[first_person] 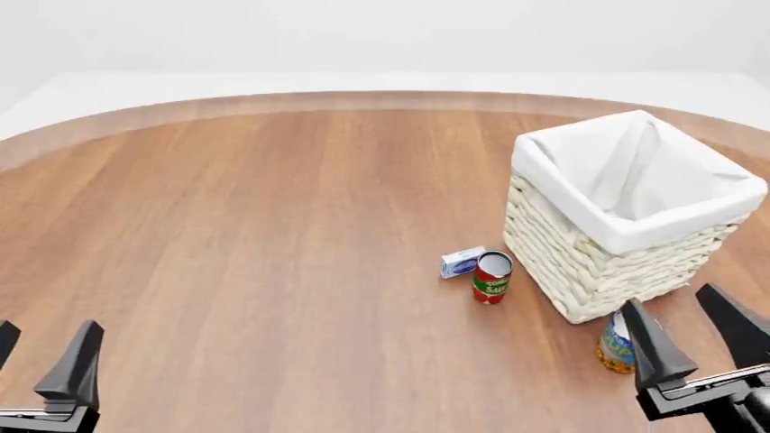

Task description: Pick up the ketchup, and put it in the basket.

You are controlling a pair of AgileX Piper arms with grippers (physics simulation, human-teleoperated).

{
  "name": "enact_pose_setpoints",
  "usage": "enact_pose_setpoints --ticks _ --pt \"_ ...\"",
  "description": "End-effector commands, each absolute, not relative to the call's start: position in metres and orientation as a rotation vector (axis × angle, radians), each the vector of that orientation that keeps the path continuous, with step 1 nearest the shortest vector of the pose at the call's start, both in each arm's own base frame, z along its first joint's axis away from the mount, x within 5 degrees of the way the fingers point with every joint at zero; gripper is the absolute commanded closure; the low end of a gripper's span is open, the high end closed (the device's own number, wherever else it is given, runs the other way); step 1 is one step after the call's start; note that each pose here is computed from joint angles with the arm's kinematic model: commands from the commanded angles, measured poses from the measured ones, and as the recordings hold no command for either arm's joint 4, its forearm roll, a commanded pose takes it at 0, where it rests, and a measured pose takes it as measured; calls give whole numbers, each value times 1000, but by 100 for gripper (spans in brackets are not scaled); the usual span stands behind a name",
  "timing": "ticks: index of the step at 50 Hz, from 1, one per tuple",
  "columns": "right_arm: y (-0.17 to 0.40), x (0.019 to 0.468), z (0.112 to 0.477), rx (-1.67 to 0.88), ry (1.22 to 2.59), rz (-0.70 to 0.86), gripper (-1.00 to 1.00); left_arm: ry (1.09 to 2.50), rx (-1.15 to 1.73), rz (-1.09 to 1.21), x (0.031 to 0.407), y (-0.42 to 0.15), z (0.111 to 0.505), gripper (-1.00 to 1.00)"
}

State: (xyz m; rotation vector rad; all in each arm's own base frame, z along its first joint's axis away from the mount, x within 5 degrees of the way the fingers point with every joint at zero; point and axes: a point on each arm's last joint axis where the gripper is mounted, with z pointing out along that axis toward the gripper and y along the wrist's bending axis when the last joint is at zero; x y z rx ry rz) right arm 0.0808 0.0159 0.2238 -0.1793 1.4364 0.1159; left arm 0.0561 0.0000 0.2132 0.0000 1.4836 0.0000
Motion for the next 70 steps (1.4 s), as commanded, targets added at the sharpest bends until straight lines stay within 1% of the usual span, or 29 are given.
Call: enact_pose_setpoints --ticks 1,12,16,31,41,49,58,62,64,70 --pt "30 93 226 -283 1397 182 -100 1484 0 0 56 0 213 -100" --pt "42 101 231 -353 1357 231 -100 1484 0 0 56 0 213 -100" --pt "54 106 235 -416 1323 272 -100 1484 0 0 56 0 213 -100" --pt "86 122 237 -515 1271 383 -100 1484 0 0 56 0 213 -100" --pt "109 122 242 -605 1219 452 -100 1484 0 0 56 0 213 -100" --pt "133 122 244 -685 1204 525 -100 1484 0 0 56 0 213 -100" --pt "161 114 248 -795 1162 593 -100 1484 0 0 56 0 213 -100" --pt "169 115 249 -814 1160 603 -100 1484 0 0 56 0 213 -100" --pt "175 111 250 -830 1159 634 -100 1484 0 0 56 0 213 -100" --pt "186 116 244 -827 1205 677 -100 1484 0 0 56 0 213 -100"
